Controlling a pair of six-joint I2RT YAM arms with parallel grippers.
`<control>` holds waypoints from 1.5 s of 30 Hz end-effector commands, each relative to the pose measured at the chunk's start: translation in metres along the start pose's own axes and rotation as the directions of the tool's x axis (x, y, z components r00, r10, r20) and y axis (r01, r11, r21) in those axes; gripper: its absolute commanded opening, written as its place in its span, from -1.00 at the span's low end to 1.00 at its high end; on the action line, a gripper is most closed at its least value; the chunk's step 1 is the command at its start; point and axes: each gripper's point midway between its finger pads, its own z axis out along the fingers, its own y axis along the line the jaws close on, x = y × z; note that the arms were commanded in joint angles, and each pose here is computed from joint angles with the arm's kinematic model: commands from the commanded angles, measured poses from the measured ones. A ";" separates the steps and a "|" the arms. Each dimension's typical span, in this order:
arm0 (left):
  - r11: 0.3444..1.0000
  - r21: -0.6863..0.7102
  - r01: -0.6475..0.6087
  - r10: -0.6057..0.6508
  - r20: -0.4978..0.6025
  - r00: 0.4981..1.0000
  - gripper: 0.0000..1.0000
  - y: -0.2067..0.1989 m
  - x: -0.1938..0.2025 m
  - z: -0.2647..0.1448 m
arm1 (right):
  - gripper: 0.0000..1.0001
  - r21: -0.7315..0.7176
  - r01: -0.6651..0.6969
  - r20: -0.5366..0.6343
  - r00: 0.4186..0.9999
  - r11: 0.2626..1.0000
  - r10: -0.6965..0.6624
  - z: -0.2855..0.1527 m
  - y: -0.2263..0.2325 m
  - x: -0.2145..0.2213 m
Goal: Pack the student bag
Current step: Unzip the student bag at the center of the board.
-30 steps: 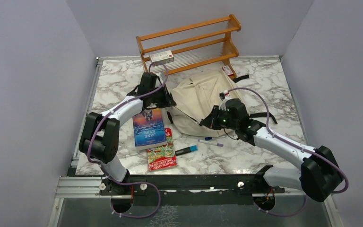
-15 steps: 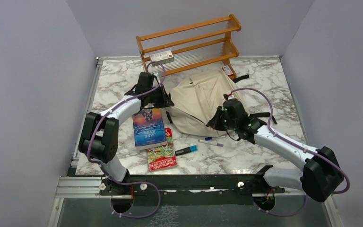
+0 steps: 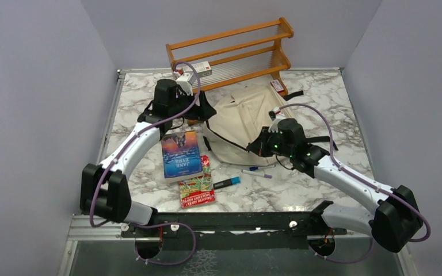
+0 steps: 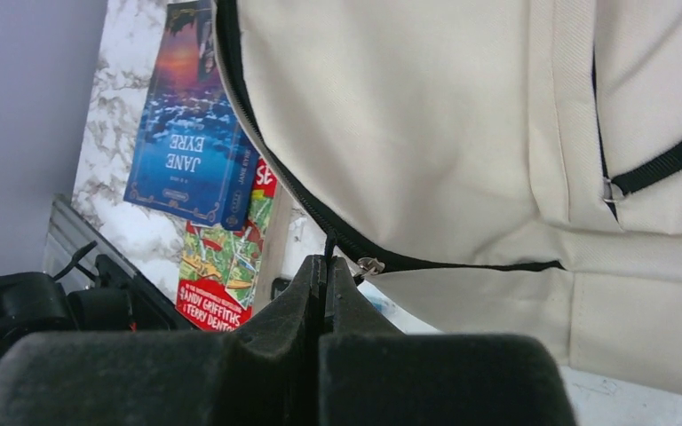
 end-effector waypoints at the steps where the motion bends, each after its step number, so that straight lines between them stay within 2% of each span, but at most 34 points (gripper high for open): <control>1: 0.939 0.163 -0.303 0.271 0.188 0.944 0.55 -0.063 -0.015 -0.023 | -0.99 -0.110 0.053 0.075 0.996 0.992 -0.045 -0.006 0.032 -0.031; 4: 0.853 0.158 -0.496 0.427 0.334 0.840 0.61 -0.096 -0.008 -0.038 | -0.99 -0.081 0.025 0.093 0.996 0.996 -0.017 -0.011 0.030 -0.037; 6: 0.766 0.197 -0.612 0.518 0.375 0.769 0.61 -0.113 0.008 -0.044 | -0.99 -0.063 0.009 0.109 0.994 0.998 -0.002 -0.016 0.028 -0.040; 8: 0.611 0.292 -0.735 0.617 0.406 0.674 0.59 -0.130 0.035 -0.050 | -0.99 -0.061 0.007 0.127 0.992 0.998 0.001 -0.020 0.028 -0.043; 9: 0.501 0.314 -0.807 0.677 0.439 0.591 0.56 -0.136 0.048 -0.053 | -0.99 -0.064 0.008 0.132 0.991 0.998 0.001 -0.021 0.029 -0.043; 11: 0.326 0.347 -0.880 0.744 0.481 0.465 0.54 -0.143 0.073 -0.057 | -0.99 -0.075 0.011 0.132 0.991 0.997 -0.002 -0.024 0.032 -0.043; 13: 0.198 0.341 -0.919 0.786 0.505 0.357 0.53 -0.143 0.090 -0.058 | -0.99 -0.089 0.019 0.130 0.992 0.996 -0.007 -0.027 0.034 -0.041; 14: 0.153 0.335 -0.930 0.800 0.511 0.315 0.51 -0.142 0.096 -0.058 | -0.99 -0.093 0.021 0.132 0.991 0.995 -0.009 -0.028 0.034 -0.041; 15: 0.133 0.331 -0.934 0.810 0.507 0.295 0.47 -0.140 0.097 -0.056 | -0.99 -0.096 0.021 0.131 0.991 0.995 -0.008 -0.029 0.034 -0.040; 21: 0.073 0.427 -0.901 0.836 0.466 0.289 0.27 -0.142 0.115 -0.041 | -0.99 -0.111 0.040 0.123 0.992 0.993 -0.026 -0.031 0.036 -0.037; 26: 0.058 0.439 -0.897 0.854 0.443 0.273 0.21 -0.144 0.117 -0.026 | -0.99 -0.119 0.040 0.126 0.992 0.992 -0.025 -0.033 0.037 -0.037; 39: 0.071 0.463 -0.884 0.870 0.405 0.282 0.16 -0.142 0.116 -0.001 | -0.99 -0.136 0.045 0.123 0.992 0.990 -0.028 -0.037 0.041 -0.036; 45: 0.092 0.491 -0.867 0.875 0.376 0.305 0.09 -0.135 0.125 0.006 | -0.99 -0.130 0.045 0.128 0.991 0.991 -0.029 -0.040 0.040 -0.036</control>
